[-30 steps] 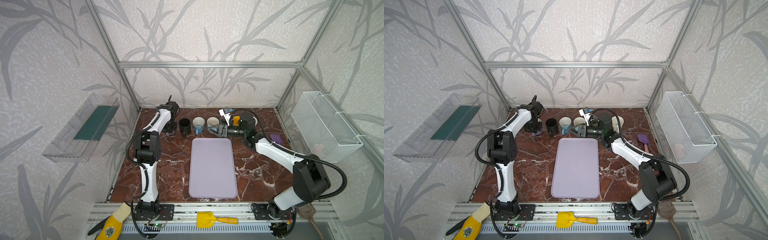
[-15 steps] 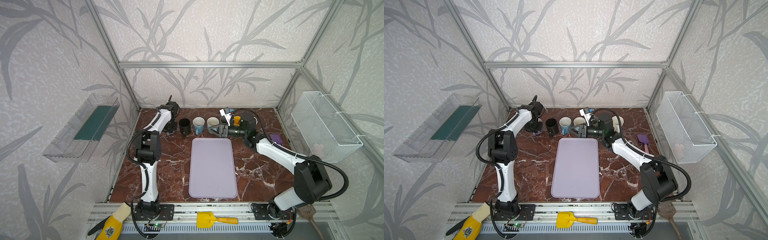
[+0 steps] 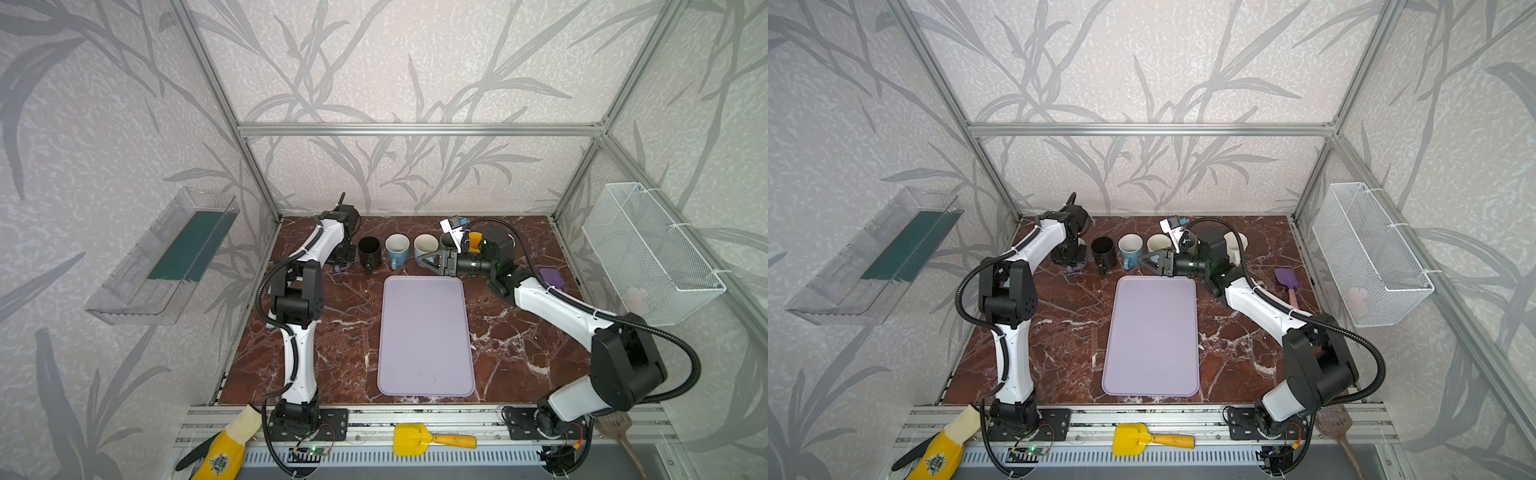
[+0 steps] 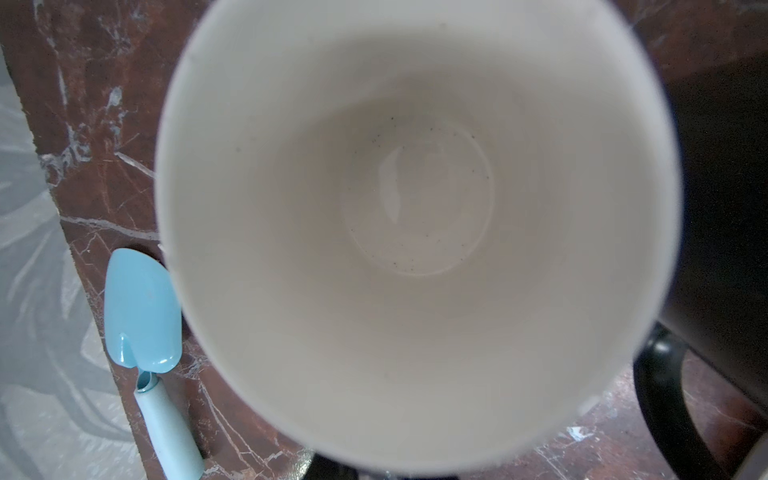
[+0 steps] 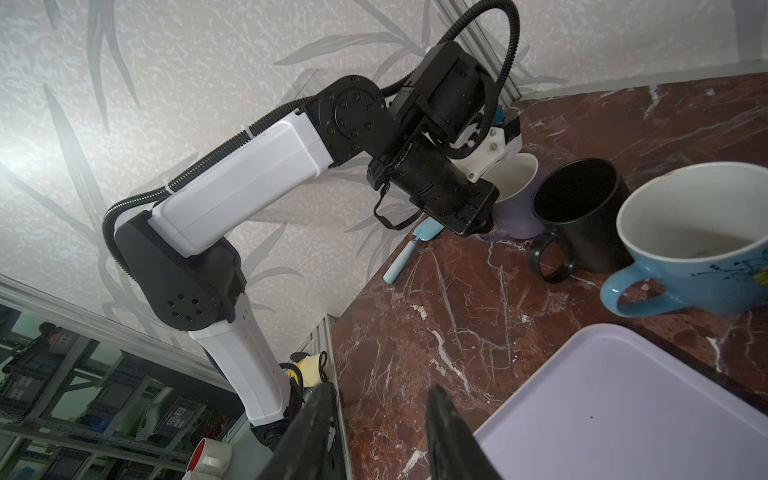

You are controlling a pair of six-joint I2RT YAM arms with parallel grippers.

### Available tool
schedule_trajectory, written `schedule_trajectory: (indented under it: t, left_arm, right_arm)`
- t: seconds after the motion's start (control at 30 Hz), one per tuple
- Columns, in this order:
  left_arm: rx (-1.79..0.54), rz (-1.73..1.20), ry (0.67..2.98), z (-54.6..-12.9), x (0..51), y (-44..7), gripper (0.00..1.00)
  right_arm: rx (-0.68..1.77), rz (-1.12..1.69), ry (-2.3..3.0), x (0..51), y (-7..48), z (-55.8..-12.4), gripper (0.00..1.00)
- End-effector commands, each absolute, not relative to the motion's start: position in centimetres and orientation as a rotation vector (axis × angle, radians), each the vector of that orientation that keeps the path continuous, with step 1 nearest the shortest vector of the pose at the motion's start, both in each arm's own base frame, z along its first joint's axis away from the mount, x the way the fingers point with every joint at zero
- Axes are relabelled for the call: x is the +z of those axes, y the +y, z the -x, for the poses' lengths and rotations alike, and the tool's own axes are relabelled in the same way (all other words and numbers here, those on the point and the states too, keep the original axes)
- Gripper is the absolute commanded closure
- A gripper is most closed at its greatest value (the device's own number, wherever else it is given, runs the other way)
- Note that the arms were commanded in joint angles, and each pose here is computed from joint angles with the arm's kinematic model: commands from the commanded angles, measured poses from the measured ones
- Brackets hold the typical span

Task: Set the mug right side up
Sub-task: 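Lower the lavender mug upright beside the black mug with the left gripper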

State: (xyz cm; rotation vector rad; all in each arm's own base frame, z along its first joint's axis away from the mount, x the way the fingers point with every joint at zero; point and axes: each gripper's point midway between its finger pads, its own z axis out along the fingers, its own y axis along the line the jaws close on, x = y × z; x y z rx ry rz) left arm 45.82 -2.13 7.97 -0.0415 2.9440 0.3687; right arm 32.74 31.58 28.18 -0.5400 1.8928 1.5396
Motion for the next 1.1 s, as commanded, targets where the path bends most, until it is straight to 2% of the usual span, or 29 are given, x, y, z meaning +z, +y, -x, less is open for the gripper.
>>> schedule_trajectory:
  t: [0.0,0.4,0.53,0.9,1.07]
  left_arm:
    - [0.382,0.031,2.941,-45.93,7.56,-2.22,1.0]
    - [0.4,0.025,2.968,-45.52,6.67,-2.05,1.0]
    - [0.395,0.022,2.973,-45.37,6.63,-2.11,0.84]
    - [0.401,0.023,2.971,-45.19,6.92,-2.0,0.52]
    - [0.404,0.026,2.966,-45.0,7.25,-1.93,0.44]
  right_arm:
    - [1.524,0.557,1.857,29.38,31.15,-32.27,0.61]
    - [1.5,0.578,1.843,29.47,31.07,-32.26,0.61]
    - [1.495,0.577,1.845,29.41,31.05,-32.28,0.6]
    - [1.475,0.572,1.851,29.31,30.79,-32.2,0.6]
    - [1.465,0.57,1.854,29.34,30.7,-32.25,0.6]
